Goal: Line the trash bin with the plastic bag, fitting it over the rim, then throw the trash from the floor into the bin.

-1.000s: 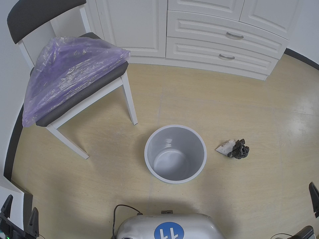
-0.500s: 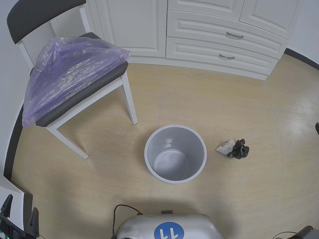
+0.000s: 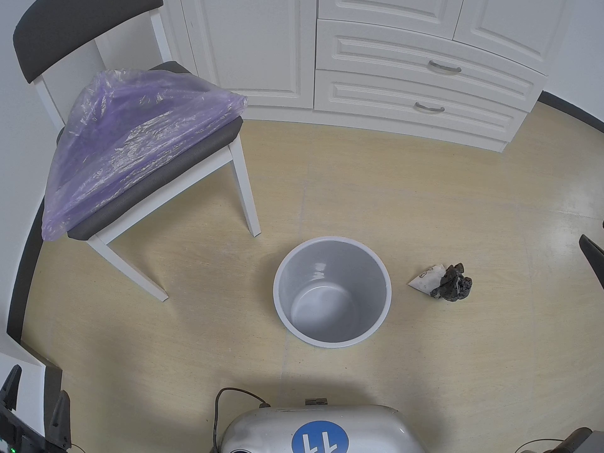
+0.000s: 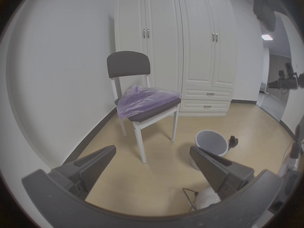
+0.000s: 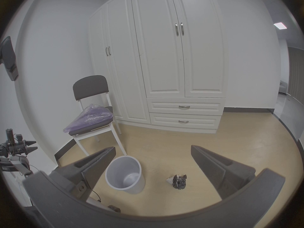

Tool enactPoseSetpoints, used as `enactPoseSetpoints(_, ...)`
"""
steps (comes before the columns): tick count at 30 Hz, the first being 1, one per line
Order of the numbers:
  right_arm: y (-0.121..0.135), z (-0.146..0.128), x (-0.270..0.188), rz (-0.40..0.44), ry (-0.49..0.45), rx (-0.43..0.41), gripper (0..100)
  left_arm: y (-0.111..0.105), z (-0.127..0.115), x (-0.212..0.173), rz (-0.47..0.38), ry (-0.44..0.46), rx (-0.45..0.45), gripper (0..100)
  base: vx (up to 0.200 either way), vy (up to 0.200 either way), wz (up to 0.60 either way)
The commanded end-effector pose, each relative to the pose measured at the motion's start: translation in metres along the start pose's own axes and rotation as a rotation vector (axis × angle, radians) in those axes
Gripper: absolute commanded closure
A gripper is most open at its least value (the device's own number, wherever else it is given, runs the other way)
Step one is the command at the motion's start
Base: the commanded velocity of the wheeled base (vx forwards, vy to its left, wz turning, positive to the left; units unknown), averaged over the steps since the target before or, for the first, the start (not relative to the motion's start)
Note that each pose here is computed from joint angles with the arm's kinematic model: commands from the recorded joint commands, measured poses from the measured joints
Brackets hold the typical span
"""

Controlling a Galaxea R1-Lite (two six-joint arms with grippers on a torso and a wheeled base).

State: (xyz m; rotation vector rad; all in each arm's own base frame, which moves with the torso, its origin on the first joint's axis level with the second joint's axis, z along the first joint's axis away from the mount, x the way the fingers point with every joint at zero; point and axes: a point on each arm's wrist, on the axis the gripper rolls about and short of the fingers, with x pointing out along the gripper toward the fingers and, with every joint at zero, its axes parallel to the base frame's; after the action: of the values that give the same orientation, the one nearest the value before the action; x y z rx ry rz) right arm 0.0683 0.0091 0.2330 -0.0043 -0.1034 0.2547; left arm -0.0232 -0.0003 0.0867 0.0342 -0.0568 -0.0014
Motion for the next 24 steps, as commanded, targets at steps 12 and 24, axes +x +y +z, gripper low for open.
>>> enactPoseSetpoints(12, 0.001, -0.001, 0.014, -0.059, 0.014, 0.028, 0, 0.007, 0.15, 0.062, 0.046, 0.046, 0.249, 0, 0.0, 0.0, 0.0)
enactPoseSetpoints(24, 0.016, 0.007, 0.056, -0.209, -0.106, 0.149, 0, 0.023, 0.156, 0.133, 0.145, 0.3, 0.55, 0, 0.0, 0.0, 0.0)
